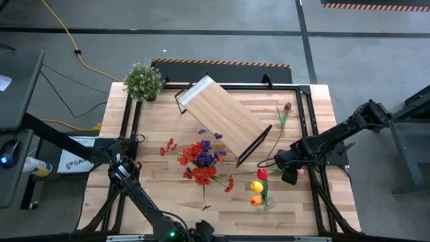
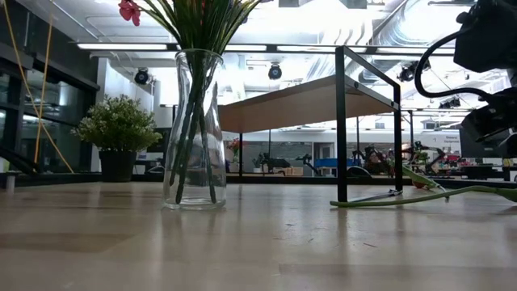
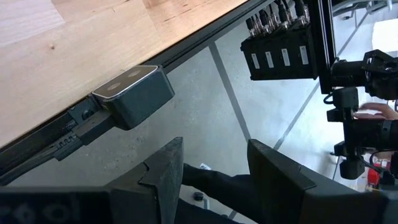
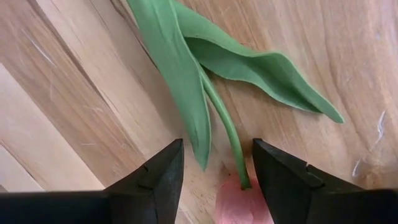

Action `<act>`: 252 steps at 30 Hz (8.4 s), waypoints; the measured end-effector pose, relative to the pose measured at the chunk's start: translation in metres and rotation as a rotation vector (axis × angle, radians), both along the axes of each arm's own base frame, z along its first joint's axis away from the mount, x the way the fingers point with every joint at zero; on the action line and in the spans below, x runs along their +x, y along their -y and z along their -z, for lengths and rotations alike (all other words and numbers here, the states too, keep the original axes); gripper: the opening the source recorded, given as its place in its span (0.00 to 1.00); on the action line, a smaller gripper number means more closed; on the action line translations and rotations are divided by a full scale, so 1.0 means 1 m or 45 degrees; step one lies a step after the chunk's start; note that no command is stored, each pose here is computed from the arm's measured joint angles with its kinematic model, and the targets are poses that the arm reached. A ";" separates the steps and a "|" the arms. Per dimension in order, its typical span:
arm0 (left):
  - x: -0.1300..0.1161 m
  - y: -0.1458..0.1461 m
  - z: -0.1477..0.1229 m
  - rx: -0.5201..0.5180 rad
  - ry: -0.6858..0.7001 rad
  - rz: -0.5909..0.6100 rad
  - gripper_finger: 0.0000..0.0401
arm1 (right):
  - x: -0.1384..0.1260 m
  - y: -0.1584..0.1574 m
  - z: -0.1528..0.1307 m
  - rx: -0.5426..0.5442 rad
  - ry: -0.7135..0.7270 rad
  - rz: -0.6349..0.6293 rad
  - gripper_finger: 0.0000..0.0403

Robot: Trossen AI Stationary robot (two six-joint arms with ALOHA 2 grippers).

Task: Pick and place flowers into a vace then onto a shelf
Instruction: Put the pink tulip into the right transparent vase

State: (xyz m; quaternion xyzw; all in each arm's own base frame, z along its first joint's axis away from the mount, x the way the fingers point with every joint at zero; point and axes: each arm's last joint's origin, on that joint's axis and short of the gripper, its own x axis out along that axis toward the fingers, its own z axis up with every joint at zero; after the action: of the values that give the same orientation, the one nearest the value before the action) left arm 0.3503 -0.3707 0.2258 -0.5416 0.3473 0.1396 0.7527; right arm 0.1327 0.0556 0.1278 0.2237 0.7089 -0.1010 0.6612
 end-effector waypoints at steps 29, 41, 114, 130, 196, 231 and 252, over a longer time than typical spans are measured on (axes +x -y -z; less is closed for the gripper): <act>0.000 0.000 0.000 0.014 0.013 -0.014 0.53 | 0.000 0.001 0.000 -0.038 0.018 -0.044 0.10; 0.000 -0.001 0.000 0.015 0.015 -0.015 0.53 | -0.004 0.002 -0.012 -0.051 -0.123 -0.088 0.05; -0.001 -0.002 0.001 0.082 0.006 0.015 0.53 | -0.033 -0.060 -0.184 -0.153 0.006 -0.088 0.01; 0.000 -0.001 0.000 0.066 0.017 0.017 0.53 | -0.028 -0.052 -0.251 -0.199 0.542 -0.025 0.02; -0.052 -0.139 -0.312 0.736 1.101 -0.256 0.53 | -0.011 -0.037 -0.332 -1.458 1.248 -0.771 0.01; -0.026 -0.176 -0.296 0.335 0.950 -0.175 0.53 | 0.062 -0.113 -0.296 -2.306 0.457 -1.383 0.01; -0.021 -0.188 -0.275 0.184 0.707 -0.213 0.53 | 0.063 -0.125 -0.306 -2.272 0.583 -1.305 0.01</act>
State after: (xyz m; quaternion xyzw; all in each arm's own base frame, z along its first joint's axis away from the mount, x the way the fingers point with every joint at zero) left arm 0.3298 -0.1830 0.5008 -0.5309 0.0715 0.0720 0.8413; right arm 0.1953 0.1803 0.4339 -0.6566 0.2457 -0.2499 0.6679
